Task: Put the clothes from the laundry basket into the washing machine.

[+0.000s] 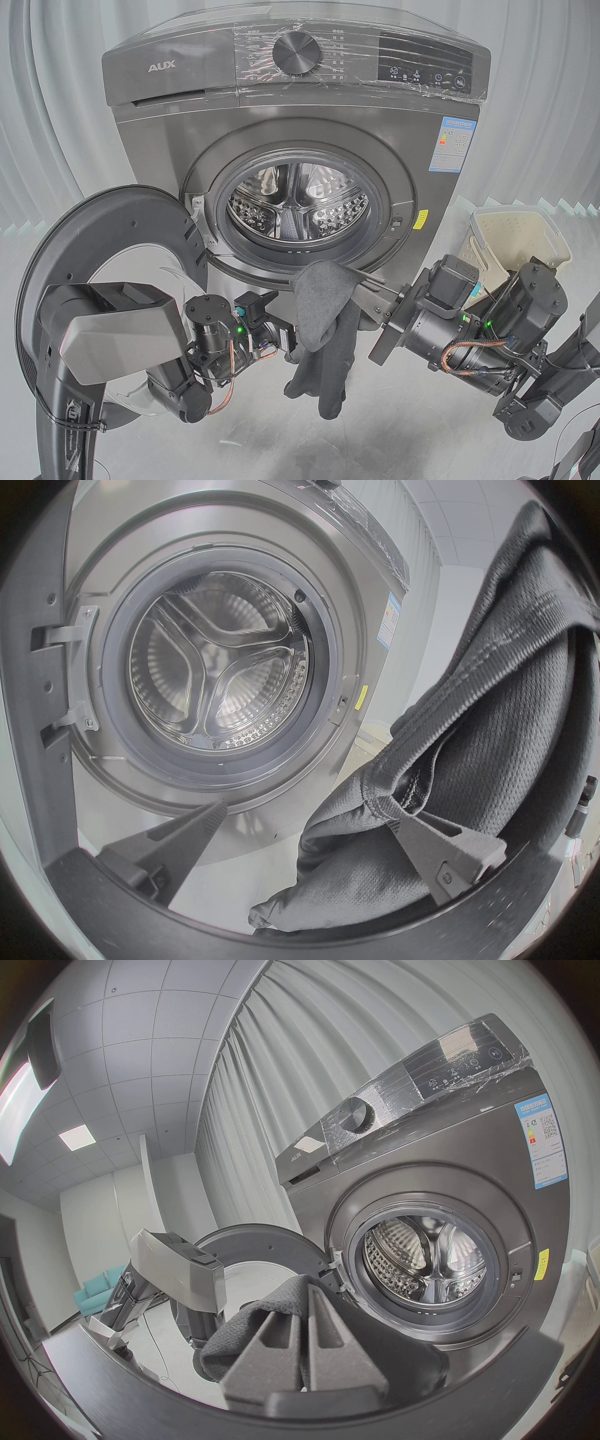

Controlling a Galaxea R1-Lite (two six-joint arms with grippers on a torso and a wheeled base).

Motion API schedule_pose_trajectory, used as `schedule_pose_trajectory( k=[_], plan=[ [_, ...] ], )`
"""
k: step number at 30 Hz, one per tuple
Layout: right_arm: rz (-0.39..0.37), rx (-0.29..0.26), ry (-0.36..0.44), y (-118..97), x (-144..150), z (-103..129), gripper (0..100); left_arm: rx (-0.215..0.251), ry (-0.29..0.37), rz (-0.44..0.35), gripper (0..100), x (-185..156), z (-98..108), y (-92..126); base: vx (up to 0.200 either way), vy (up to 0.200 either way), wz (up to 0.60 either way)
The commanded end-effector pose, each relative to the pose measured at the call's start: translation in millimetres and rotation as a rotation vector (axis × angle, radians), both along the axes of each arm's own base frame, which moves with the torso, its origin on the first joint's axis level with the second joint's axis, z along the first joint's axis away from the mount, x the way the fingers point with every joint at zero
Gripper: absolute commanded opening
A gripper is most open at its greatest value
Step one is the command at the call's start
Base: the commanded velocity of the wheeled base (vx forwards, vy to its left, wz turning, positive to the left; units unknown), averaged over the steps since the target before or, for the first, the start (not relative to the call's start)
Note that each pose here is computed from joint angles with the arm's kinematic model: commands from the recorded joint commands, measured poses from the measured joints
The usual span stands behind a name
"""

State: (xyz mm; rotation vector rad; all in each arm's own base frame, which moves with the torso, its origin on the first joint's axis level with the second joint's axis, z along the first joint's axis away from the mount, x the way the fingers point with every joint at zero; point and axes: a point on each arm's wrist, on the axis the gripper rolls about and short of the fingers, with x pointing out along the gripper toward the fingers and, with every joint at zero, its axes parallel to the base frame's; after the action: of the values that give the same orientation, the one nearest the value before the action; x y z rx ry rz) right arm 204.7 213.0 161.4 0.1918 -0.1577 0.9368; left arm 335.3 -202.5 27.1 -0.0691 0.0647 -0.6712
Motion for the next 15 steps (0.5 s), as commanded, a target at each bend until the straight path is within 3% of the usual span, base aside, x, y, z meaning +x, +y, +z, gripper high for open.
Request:
schedule_pose_trajectory(
  k=[1, 10, 15],
  plan=[
    [0.006, -0.006, 0.008, 2, 1, -3, 0, -0.002, -0.003, -0.005, 0, 6, -6, -3, 0.000, 0.000, 0.00],
    [-0.010, -0.008, 0.010, -1, 4, -4, 0, -0.004, -0.016, 0.010, 0, 10, -4, 1, 0.000, 0.000, 0.00],
    [-0.066, -0.014, 0.017, -13, 14, -6, 0, -0.012, -0.030, 0.033, 0, 10, 6, 8, 0.000, 0.000, 0.00]
  ],
)
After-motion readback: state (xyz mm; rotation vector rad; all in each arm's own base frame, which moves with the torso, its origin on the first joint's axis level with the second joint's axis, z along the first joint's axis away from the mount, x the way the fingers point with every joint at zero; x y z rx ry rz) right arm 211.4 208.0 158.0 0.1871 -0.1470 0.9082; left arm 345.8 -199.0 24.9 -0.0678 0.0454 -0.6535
